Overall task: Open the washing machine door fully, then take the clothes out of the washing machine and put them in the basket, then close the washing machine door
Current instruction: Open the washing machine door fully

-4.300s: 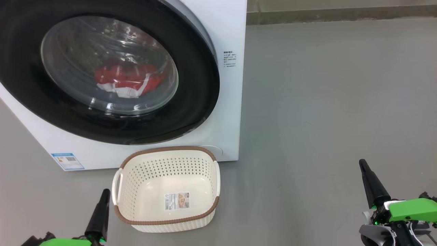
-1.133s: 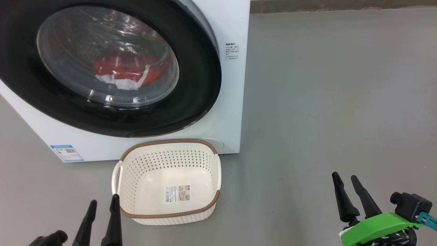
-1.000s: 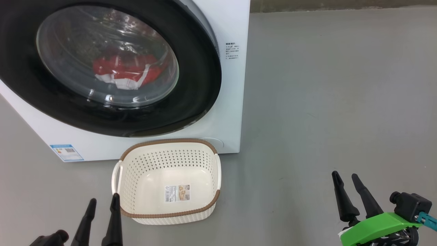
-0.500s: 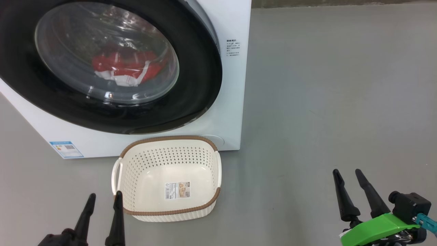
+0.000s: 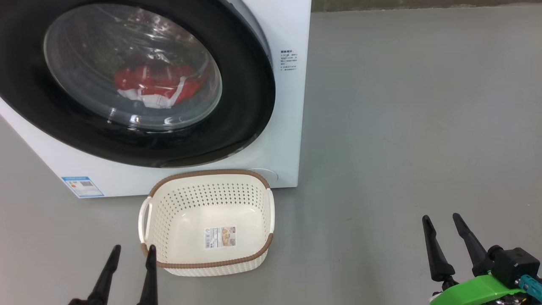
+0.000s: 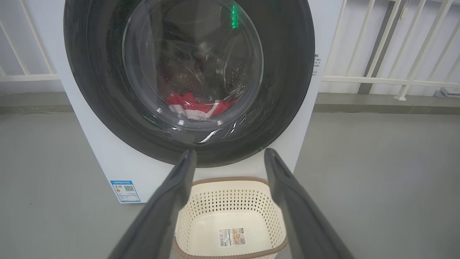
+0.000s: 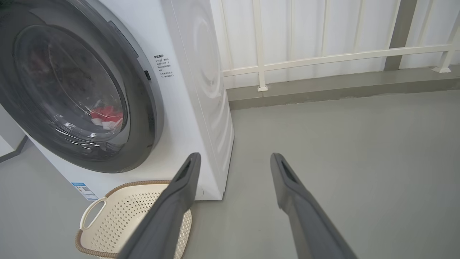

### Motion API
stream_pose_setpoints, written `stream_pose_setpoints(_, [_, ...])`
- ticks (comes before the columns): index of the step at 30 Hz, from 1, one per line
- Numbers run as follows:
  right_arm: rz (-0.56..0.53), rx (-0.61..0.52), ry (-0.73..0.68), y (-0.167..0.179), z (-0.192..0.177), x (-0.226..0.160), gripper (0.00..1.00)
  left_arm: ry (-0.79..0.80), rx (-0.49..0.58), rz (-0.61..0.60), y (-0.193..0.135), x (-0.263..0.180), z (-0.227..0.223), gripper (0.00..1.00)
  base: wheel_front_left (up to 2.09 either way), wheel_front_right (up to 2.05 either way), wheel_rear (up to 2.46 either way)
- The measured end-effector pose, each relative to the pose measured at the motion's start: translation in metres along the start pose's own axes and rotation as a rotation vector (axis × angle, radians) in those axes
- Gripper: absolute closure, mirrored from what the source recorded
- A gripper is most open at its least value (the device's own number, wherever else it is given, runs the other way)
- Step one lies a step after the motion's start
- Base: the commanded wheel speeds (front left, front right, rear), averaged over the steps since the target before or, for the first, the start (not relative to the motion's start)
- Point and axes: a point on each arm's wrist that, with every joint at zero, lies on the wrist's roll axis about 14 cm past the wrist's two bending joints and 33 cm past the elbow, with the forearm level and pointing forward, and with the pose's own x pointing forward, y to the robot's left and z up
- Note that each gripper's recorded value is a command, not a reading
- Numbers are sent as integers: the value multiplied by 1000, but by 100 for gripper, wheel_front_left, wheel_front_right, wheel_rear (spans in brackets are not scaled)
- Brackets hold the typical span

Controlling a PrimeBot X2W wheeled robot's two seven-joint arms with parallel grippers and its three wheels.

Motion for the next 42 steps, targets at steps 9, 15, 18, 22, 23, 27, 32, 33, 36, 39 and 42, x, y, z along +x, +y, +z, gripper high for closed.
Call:
stream_pose_setpoints(9, [7,-65,-6,0,0,-3,0,13,59,-21,-2,-4,-6,0,0,0,0])
stream_pose_setpoints(15, [2,-63,2,-2,-3,-5,0,17,59,-20,-2,-3,-7,0,0,0,0])
stream_pose_setpoints(18, [3,-63,2,-2,-3,-5,0,19,59,-19,-2,-3,-8,0,0,0,0])
stream_pose_setpoints(22, [14,-57,-3,3,-2,-3,92,22,57,-16,-1,-4,-9,0,0,0,0])
stream_pose_setpoints(23, [14,-39,-9,4,-1,-2,100,23,56,-16,-1,-4,-9,0,0,0,0])
stream_pose_setpoints(27, [31,78,-50,16,9,13,100,32,42,-25,-5,-2,-12,0,0,0,0])
stream_pose_setpoints(32, [144,209,-144,58,43,55,100,32,16,-35,-10,5,-13,0,0,0,0])
stream_pose_setpoints(33, [199,237,-189,77,61,73,100,27,12,-45,-13,10,-12,0,0,0,0])
stream_pose_setpoints(36, [269,263,-246,100,87,98,100,24,3,-53,-16,16,-12,0,0,0,0])
stream_pose_setpoints(39, [333,283,-288,124,107,119,100,25,-5,-51,-16,20,-13,0,0,0,0])
stream_pose_setpoints(42, [381,290,-312,144,120,139,100,32,-9,-42,-13,22,-15,0,0,0,0])
